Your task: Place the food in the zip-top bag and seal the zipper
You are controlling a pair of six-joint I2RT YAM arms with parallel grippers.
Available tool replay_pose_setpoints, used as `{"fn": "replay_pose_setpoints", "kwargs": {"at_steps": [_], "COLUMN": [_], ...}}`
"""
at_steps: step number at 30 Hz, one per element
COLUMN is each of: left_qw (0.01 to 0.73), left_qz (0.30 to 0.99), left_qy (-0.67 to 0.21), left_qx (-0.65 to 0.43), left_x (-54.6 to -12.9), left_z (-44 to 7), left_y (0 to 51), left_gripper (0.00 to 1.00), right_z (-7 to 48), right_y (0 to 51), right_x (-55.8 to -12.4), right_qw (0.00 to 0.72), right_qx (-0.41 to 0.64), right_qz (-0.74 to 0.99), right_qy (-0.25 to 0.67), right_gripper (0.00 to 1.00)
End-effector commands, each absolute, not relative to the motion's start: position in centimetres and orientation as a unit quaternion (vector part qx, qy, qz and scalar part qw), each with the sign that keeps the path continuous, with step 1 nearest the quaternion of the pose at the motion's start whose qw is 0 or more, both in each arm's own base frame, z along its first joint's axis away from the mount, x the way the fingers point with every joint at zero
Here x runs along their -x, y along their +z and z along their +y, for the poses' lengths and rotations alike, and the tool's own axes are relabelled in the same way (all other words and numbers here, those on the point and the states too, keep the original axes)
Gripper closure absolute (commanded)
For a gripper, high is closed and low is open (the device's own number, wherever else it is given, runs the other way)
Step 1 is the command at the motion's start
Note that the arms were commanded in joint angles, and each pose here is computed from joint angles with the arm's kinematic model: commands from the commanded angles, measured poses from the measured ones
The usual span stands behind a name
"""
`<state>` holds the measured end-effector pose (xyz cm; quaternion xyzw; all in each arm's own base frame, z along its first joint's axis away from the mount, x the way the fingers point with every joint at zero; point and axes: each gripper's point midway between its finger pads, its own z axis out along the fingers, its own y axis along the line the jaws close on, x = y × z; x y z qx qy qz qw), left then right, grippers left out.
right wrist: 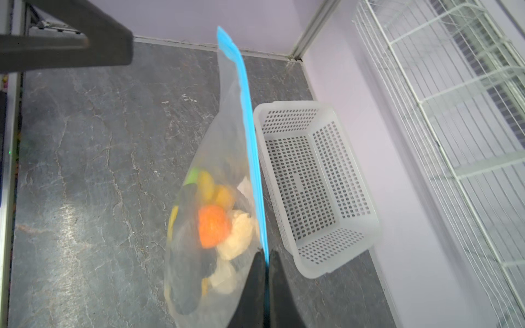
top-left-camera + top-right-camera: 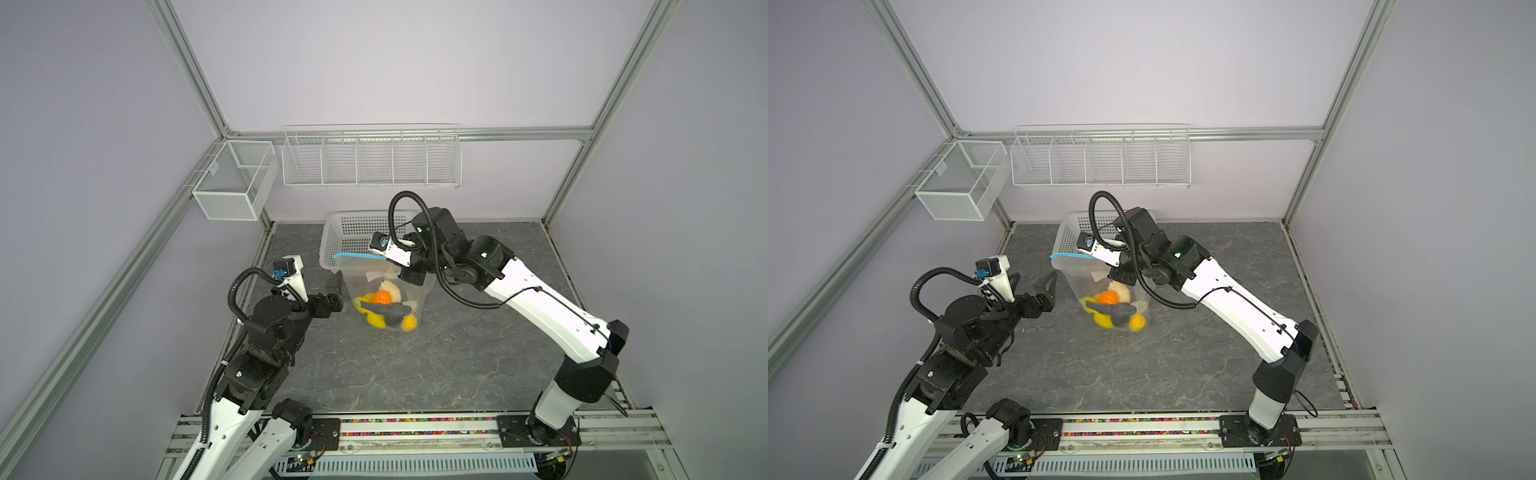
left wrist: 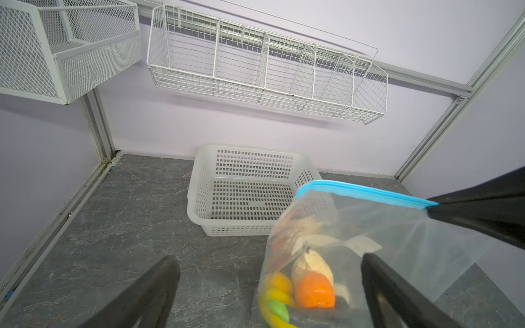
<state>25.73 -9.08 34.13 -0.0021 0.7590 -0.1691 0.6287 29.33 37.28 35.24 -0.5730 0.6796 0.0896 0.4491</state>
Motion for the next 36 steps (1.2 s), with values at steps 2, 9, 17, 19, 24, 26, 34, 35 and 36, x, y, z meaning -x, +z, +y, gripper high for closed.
{"fn": "replay_pose_setpoints", "kwargs": {"at_steps": [2,9,17,19,24,26,34,35,36], "left_qw": [0.629,0.592,0.541,0.538,0.518,0.513,0.507,0.508,0.509], "left_qz": [0.756,0.779,0.789,0.792,0.807,0.812,0.81,0.809,0.809], "left_qy": [-0.176,-0.18,-0.254,-0.248,-0.241,-0.23,-0.251,-0.25,-0.247], "left_qx": [0.051,0.101,0.146,0.148,0.147,0.156,0.157,0.158,0.158], "left_x": [-25.8,-26.1,-26.5,-26.4,-25.8,-25.6,-24.8,-24.7,-24.6], "left_z": [-8.0,-7.5,-9.5,-9.3,-9.1,-8.6,-8.8,-8.7,-8.5], "left_y": [35.1,33.0,28.3,27.6,27.1,26.8,26.2,26.3,26.3], "left_gripper": [0.01,0.01,0.01,0.0,0.0,0.0,0.0,0.0,0.01], "right_z": [34.5,31.4,29.3,29.8,31.0,31.9,37.8,38.6,39.1], "right_y": [39.7,40.4,39.2,39.3,40.4,40.2,40.8,41.1,41.6], "right_x": [-29.5,-29.8,-29.2,-29.0,-28.3,-27.9,-26.7,-26.5,-26.5], "right_qw": [0.495,0.507,0.473,0.466,0.45,0.438,0.38,0.374,0.367], "right_qx": [0.453,0.343,0.29,0.264,0.18,0.134,0.057,0.057,0.055], "right_qz": [0.734,0.783,0.826,0.834,0.844,0.841,0.808,0.804,0.799], "right_qy": [0.107,0.108,0.102,0.135,0.23,0.289,0.448,0.459,0.473], "right_gripper": [0.94,0.94,0.94,0.94,0.94,0.93,0.93,0.93,0.93]}}
